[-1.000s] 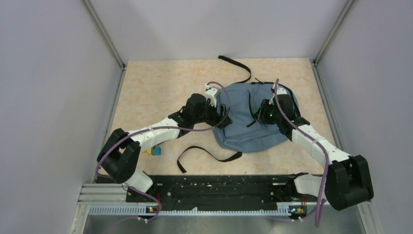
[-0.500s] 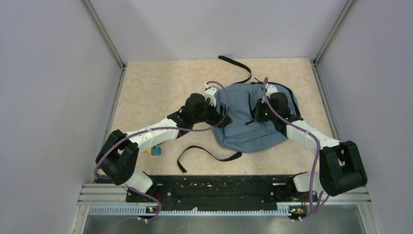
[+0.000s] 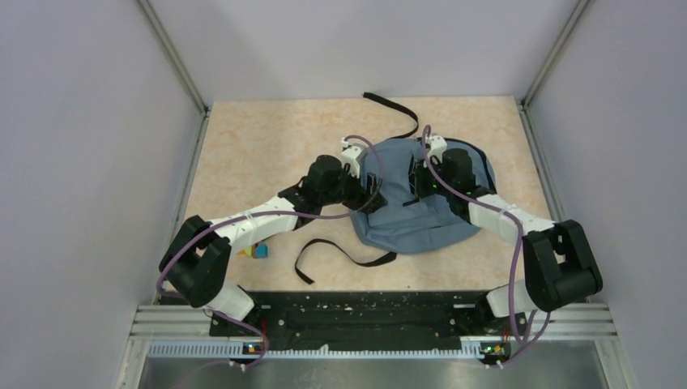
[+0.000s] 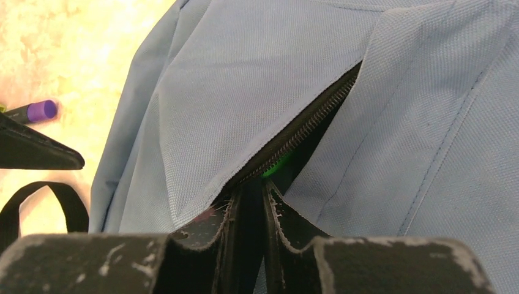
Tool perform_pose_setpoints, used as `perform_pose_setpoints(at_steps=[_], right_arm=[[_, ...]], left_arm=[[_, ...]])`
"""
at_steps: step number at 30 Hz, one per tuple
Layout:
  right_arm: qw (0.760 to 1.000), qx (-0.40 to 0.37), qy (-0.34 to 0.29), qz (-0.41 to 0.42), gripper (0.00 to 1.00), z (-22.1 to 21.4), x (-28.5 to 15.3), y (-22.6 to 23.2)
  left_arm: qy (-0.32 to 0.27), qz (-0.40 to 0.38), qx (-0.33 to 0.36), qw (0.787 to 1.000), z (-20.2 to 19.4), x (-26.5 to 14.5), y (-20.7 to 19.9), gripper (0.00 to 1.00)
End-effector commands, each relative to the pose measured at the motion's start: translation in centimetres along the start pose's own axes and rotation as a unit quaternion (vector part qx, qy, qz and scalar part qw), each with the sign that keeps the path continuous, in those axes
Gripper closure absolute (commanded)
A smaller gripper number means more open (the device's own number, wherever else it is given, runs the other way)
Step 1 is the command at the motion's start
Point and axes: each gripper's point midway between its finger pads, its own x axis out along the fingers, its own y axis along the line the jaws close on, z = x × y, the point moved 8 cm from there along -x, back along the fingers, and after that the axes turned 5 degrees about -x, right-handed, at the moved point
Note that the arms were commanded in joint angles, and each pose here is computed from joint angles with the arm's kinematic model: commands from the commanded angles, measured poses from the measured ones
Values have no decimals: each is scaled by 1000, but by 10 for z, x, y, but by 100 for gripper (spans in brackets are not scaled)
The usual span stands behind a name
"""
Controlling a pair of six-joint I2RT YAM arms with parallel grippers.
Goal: Pack the student bag
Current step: Place the stationery in the student bag.
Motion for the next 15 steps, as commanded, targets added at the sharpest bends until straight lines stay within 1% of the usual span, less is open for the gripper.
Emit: perform_pose_setpoints(at_steps=[1,7,9,12,15], right_arm=[[999,-25,-38,-1,81,28,-5,8],[992,21,-33,-119,57,34,-34,-2],[989,27,-16,-142,50,29,-44,-4],[988,32,-7,-149,42,25,-55,-1],[984,41,-17,-175,36,24,-68,-2]], left_arm=[[-28,-18,18,999,13,-2,-6,18],[-31,-30,26,999,13,-3,-9,18],[-35,-27,29,999,14,-6,-9,18],[-56,13,26,998,17,-13,-3,17],[-70,89,3,994,19,-27,12,15]])
